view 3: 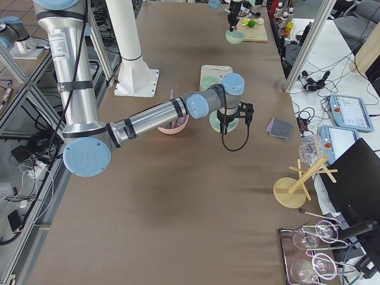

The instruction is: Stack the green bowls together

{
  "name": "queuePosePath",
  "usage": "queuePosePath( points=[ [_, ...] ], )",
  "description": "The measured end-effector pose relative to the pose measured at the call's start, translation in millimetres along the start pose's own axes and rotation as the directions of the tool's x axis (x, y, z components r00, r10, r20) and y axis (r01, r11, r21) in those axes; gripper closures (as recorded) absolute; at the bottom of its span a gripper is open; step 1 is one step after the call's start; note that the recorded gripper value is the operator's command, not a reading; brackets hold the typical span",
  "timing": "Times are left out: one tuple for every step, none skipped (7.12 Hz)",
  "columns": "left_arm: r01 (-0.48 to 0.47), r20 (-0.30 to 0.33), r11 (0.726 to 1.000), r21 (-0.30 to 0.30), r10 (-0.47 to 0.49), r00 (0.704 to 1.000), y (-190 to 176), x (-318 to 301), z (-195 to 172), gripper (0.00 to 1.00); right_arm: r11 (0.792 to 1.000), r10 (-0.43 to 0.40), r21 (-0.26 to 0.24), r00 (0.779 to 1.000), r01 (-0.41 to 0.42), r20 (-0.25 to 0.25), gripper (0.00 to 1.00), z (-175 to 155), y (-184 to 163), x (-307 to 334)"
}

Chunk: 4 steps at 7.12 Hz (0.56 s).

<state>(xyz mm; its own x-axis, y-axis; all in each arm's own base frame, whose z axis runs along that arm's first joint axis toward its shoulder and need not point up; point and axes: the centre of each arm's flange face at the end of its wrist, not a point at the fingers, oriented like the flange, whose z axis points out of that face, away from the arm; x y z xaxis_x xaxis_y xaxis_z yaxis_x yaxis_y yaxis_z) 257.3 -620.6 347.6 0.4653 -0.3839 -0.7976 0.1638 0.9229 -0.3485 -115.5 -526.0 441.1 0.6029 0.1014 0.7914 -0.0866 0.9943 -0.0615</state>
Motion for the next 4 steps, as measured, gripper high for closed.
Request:
queuePosePath(
  points=[
    [0.013, -0.009, 1.000, -0.013, -0.013, 1.000, 16, 24, 6, 1.00, 1.000, 0.008, 0.004, 1.000, -0.008, 0.004, 1.00, -2, -1, -4],
    [0.026, -0.012, 1.000, -0.015, -0.026, 1.000, 35, 51, 16, 1.00, 1.000, 0.015, 0.006, 1.000, -0.015, 0.007, 1.00, -4, -1, -8],
    [0.038, -0.009, 0.999, -0.004, -0.038, 0.999, 58, 82, 31, 1.00, 1.000, 0.018, 0.006, 1.000, -0.018, 0.008, 1.00, -3, -1, -10],
    [0.049, -0.007, 0.999, 0.008, -0.049, 0.999, 82, 113, 47, 1.00, 1.000, 0.018, 0.004, 1.000, -0.018, 0.008, 1.00, -2, 0, -11]
  ],
)
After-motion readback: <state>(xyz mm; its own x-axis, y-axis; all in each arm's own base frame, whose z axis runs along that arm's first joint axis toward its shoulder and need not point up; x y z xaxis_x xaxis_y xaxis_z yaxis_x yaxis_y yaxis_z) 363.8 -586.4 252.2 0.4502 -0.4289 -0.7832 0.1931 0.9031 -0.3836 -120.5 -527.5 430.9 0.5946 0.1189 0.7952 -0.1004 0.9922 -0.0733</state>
